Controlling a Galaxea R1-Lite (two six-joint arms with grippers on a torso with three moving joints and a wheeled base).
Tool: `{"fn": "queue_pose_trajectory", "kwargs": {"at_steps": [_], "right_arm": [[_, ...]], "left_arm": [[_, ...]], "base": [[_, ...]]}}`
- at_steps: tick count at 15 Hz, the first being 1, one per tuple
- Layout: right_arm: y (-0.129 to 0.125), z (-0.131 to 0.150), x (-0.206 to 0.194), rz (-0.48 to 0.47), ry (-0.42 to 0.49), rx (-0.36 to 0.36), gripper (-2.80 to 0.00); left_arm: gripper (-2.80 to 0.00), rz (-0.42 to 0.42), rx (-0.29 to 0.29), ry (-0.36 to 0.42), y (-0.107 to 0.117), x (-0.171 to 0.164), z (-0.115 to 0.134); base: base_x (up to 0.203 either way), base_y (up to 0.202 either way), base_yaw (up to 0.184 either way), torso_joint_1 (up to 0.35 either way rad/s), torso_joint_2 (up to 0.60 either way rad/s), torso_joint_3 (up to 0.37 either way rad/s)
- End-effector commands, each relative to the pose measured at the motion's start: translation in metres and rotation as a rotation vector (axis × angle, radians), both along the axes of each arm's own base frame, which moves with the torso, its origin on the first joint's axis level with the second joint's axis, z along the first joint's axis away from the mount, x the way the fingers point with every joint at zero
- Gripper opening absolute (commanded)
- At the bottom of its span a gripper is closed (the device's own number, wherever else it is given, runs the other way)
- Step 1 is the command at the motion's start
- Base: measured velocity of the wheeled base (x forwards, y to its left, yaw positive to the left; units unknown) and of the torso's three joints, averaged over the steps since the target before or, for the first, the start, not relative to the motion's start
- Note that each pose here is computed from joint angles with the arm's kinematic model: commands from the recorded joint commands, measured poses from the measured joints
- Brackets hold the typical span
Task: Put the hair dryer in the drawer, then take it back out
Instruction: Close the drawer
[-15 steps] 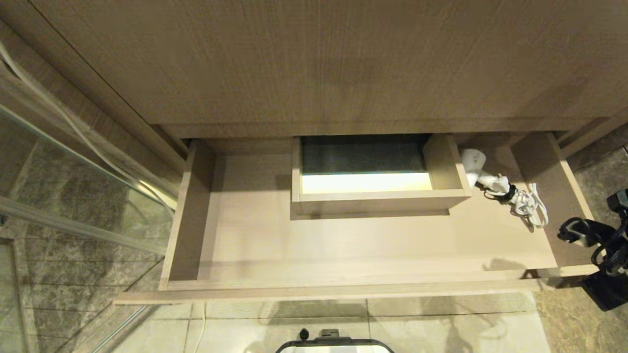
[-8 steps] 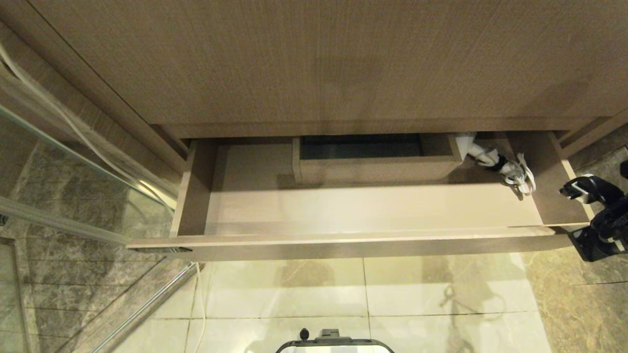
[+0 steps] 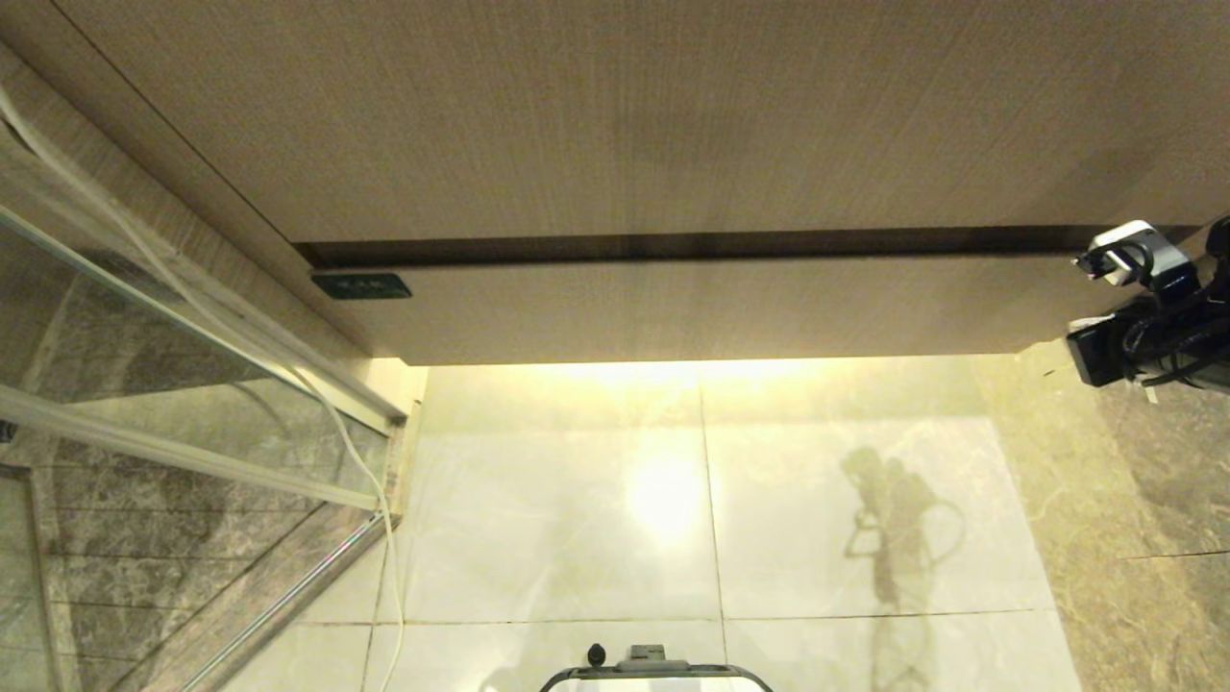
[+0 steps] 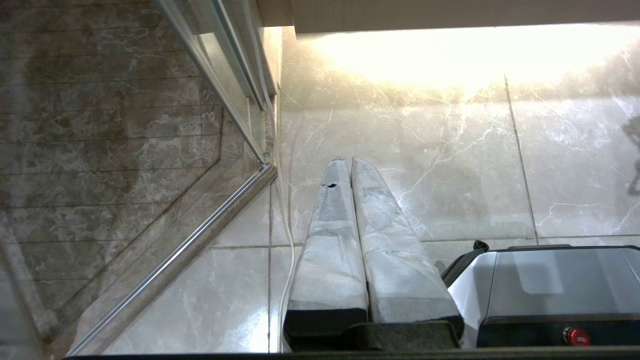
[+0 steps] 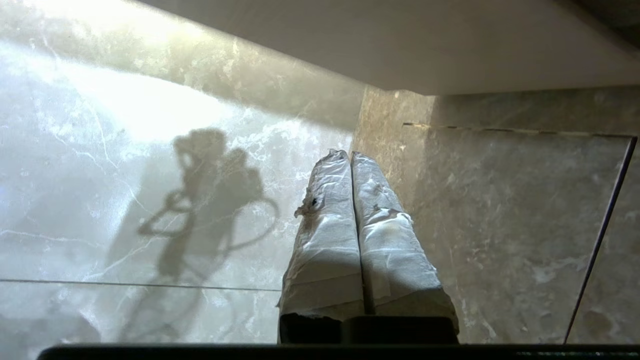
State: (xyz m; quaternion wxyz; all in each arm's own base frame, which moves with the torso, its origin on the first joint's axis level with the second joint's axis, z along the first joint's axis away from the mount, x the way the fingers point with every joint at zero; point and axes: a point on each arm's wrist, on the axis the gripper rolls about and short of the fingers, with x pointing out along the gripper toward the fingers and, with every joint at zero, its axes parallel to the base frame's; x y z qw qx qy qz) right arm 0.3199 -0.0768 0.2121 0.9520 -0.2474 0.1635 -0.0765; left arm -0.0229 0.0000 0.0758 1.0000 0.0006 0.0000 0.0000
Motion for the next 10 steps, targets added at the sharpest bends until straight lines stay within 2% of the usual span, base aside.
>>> {"fn": "queue_pose_trajectory", "kwargs": {"at_steps": [1,3,7,10], "right_arm": [[0.001,-0.006,-0.004,0.002,0.039,0.002,-2.8],[0.002,-0.006,-0.007,0.002,0.062,0.006,-2.8],[0.007,-0.004,-0.025,0.004,0.181,0.037,-2.8],[0.015,0.009,-0.059,0.008,0.287,0.058,-2.8]], "left_arm": [[-2.8,0.002,0.0,0.001,0.0,0.0,0.0],[-2.8,0.002,0.0,0.0,0.0,0.0,0.0],[-2.8,0.001,0.0,0.002,0.0,0.0,0.0],[-2.8,0.0,0.0,0.001,0.0,0.0,0.0]], "base": [[0.0,0.0,0.0,0.0,0.0,0.0],[0.0,0.0,0.0,0.0,0.0,0.0],[0.0,0.0,0.0,0.0,0.0,0.0],[0.0,0.0,0.0,0.0,0.0,0.0]]}}
